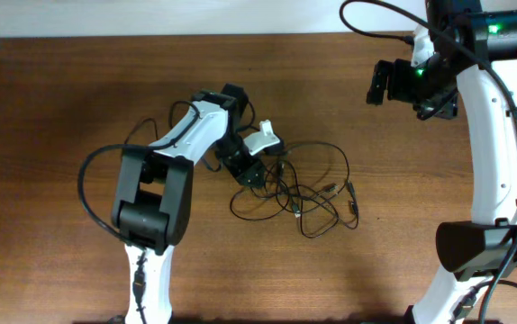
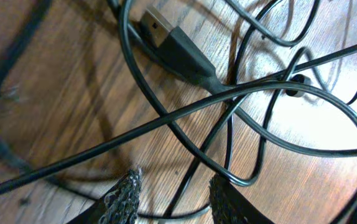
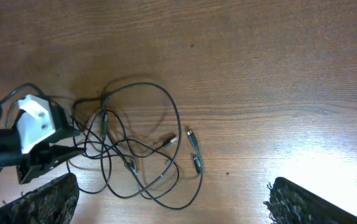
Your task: Untangle cables
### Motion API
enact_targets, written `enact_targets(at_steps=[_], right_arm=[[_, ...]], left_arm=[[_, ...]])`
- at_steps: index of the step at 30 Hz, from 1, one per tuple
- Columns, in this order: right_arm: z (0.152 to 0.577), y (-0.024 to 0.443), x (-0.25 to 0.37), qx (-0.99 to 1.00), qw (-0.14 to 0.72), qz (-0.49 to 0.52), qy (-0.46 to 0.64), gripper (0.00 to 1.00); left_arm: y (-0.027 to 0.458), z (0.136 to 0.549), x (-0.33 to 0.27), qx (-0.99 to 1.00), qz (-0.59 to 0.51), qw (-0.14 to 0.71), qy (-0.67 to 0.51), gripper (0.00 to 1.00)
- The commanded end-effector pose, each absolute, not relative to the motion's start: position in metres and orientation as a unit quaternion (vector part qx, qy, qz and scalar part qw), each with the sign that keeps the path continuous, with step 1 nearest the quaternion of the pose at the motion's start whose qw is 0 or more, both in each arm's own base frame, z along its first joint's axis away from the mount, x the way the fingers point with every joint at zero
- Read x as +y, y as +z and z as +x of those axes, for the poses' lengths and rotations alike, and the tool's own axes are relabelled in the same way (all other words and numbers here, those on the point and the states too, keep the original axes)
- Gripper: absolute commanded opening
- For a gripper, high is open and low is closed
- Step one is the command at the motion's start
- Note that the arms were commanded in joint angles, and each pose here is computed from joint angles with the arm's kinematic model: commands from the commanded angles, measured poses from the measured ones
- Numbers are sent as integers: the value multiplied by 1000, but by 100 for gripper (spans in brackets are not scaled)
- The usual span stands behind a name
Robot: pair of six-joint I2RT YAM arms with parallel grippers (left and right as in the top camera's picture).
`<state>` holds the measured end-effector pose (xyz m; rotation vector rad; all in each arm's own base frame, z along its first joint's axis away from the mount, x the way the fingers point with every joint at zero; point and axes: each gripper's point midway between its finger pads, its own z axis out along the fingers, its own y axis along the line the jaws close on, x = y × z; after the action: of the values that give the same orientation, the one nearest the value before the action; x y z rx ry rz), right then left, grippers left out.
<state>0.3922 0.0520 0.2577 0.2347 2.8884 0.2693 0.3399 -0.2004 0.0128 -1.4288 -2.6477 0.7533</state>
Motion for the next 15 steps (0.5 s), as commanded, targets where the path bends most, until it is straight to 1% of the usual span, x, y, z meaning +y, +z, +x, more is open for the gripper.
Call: enact_targets(at_steps=[1, 2, 4, 5, 8, 10, 11, 13, 15], right_arm=[[394, 258, 49, 986, 119, 77, 85, 99], [394, 258, 49, 986, 119, 77, 85, 99], [393, 258, 49, 986, 118, 77, 85, 99], [393, 258, 49, 986, 118, 77, 85, 99], [393, 258, 49, 986, 118, 77, 85, 99], [393, 258, 49, 986, 118, 77, 85, 99], [393, 258, 49, 986, 118, 77, 86, 99], [393, 259, 51, 986, 117, 76, 93, 99], [393, 259, 53, 986, 116, 75, 99, 99]], left_arm=[[-7, 325, -209, -842, -470, 50, 259, 38], [-9, 324, -209, -842, -472, 52, 258, 32], [-11, 325, -207, -843, -473, 54, 250, 16], [-11, 327, -205, -845, -474, 54, 242, 0], [-7, 339, -198, -869, -445, 55, 211, 0], [7, 350, -198, -874, -439, 48, 204, 0], [20, 357, -200, -876, -436, 42, 203, 0], [63, 385, -205, -894, -403, 8, 196, 0], [103, 404, -210, -900, -390, -30, 193, 0]])
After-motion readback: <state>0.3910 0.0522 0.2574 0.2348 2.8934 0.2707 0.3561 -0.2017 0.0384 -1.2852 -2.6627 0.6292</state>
